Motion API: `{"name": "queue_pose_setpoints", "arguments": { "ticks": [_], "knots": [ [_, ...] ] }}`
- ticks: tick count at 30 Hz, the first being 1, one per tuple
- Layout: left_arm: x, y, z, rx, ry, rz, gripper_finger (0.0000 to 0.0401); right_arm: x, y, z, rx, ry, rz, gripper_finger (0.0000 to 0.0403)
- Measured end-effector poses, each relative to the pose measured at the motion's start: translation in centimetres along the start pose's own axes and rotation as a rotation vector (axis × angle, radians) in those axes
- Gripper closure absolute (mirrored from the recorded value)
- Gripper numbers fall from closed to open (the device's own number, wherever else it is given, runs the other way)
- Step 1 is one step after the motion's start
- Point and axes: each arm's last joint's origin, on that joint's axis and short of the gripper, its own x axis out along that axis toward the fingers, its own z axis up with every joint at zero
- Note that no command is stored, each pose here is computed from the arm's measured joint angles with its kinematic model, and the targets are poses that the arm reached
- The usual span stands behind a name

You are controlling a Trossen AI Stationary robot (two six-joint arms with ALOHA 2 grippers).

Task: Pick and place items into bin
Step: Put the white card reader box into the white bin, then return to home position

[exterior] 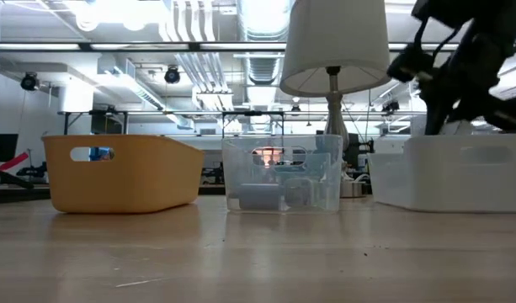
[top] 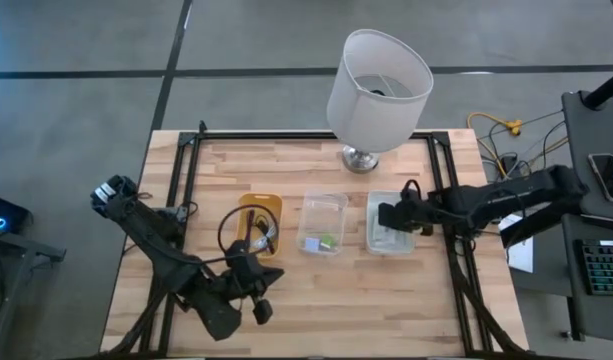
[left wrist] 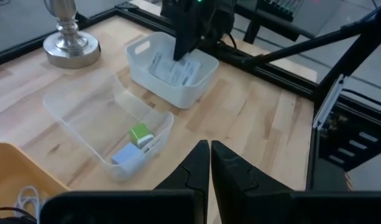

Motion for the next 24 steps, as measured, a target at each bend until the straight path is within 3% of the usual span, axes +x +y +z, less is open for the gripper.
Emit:
{"name": "queue_pose_setpoints", "arguments": {
  "ticks": [7,17,21,24],
  "knots": [
    [0.0,0.0,0.0,-0.005,-0.007,0.002,0.0401,0.6,-0.7,1.1,-0.031,-0.029,-0.100,0.0355],
    [0.1,0.1,0.1,-0.001,-0.033,0.023,0.0401,-1.2,0.2,1.6,-0.075,-0.050,-0.159,0.0234],
    [0.1,0.1,0.1,0.000,-0.038,0.026,0.0401,-3.4,1.7,1.7,-0.185,-0.055,-0.157,0.0218],
    [0.1,0.1,0.1,0.001,-0.038,0.027,0.0401,-5.3,3.1,1.5,-0.354,-0.116,-0.106,0.0218]
  ]
}}
